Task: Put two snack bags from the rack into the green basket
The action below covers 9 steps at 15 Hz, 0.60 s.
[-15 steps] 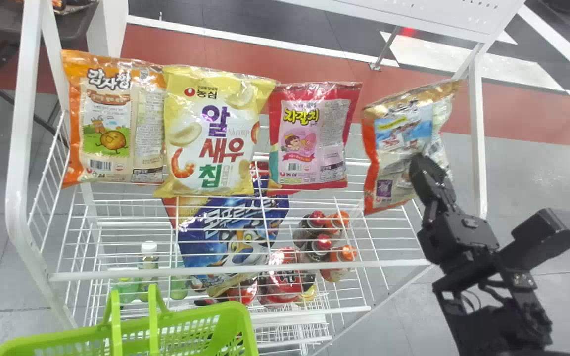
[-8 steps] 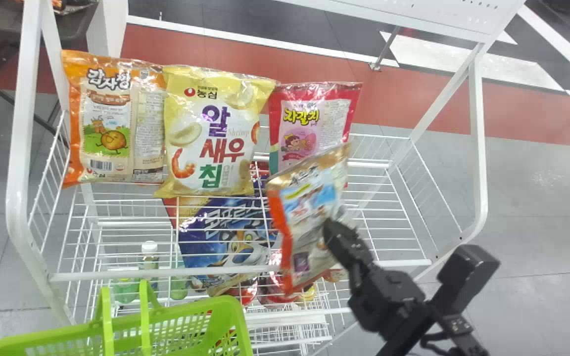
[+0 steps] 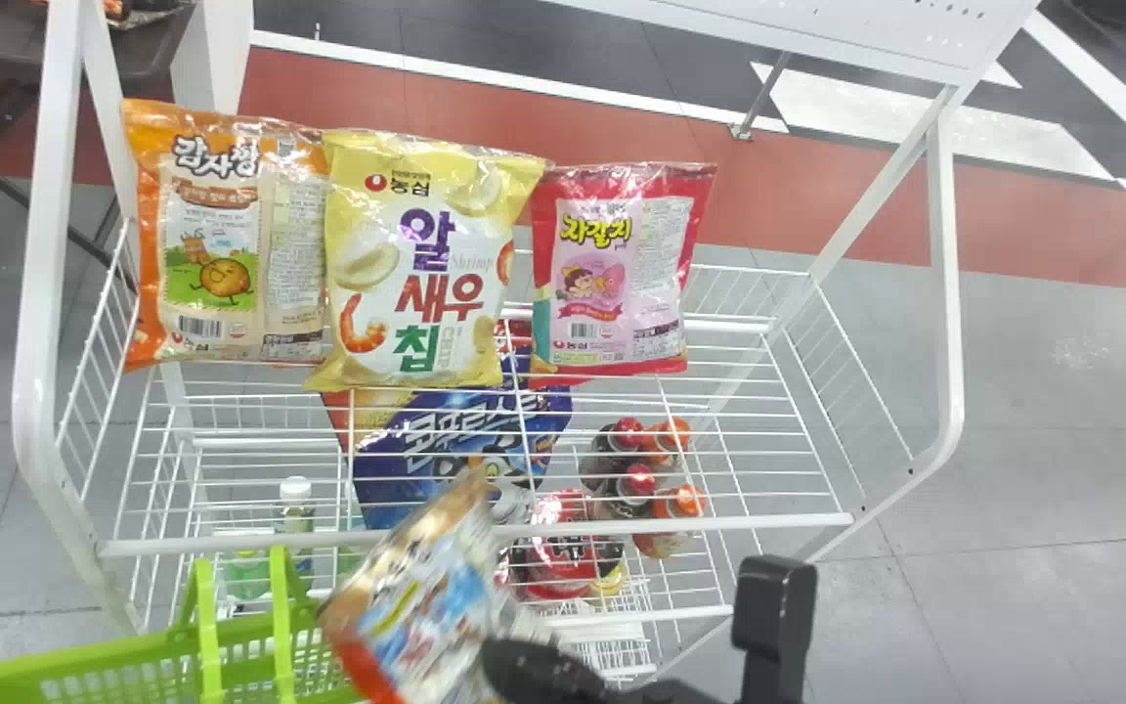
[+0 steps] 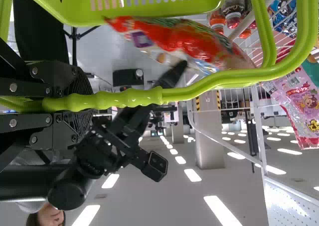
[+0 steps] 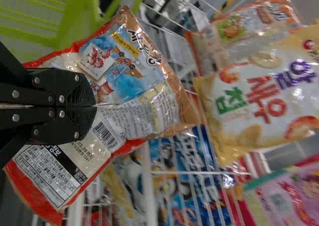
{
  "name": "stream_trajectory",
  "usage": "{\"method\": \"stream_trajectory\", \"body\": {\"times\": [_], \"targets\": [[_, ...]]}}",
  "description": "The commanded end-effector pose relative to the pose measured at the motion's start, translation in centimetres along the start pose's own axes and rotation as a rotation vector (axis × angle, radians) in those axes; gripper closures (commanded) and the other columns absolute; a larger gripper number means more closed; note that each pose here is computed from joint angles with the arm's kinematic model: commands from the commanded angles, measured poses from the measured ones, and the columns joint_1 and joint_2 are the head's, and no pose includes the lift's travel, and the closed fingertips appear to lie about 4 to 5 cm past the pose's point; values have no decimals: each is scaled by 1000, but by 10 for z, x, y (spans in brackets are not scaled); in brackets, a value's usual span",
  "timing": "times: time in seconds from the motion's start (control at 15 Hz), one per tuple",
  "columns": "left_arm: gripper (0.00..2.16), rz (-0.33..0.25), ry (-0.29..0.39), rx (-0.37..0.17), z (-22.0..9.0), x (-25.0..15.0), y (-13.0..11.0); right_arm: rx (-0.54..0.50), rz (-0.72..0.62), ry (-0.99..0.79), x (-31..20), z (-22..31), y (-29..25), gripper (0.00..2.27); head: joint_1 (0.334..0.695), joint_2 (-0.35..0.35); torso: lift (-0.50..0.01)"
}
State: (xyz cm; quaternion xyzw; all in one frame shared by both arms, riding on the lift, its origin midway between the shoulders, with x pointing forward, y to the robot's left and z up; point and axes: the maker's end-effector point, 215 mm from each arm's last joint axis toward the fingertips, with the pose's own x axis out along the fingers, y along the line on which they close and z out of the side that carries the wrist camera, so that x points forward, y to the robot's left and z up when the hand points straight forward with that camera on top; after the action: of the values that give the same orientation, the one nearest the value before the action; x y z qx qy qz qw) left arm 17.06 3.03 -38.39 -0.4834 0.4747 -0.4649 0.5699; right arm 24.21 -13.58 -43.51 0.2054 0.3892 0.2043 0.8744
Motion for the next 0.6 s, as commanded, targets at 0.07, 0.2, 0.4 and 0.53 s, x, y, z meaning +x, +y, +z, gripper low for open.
{"method": "stream_trajectory", "body": {"times": [0.07,0.2,0.4,0.53], "targets": [[1369,-7,0,-7,1,0,1,22,48,171,-8,-46,25,2246,695,-317,-5],[1369,-8,0,-5,2,0,0,47,92,254,-16,-69,43,2246,695,-288,-5],[1369,-10,1,-2,2,1,0,72,146,342,-23,-95,64,2246,695,-255,-5],[1369,-13,6,-3,0,3,-1,64,153,329,-18,-93,68,2246,695,-216,-5]]}}
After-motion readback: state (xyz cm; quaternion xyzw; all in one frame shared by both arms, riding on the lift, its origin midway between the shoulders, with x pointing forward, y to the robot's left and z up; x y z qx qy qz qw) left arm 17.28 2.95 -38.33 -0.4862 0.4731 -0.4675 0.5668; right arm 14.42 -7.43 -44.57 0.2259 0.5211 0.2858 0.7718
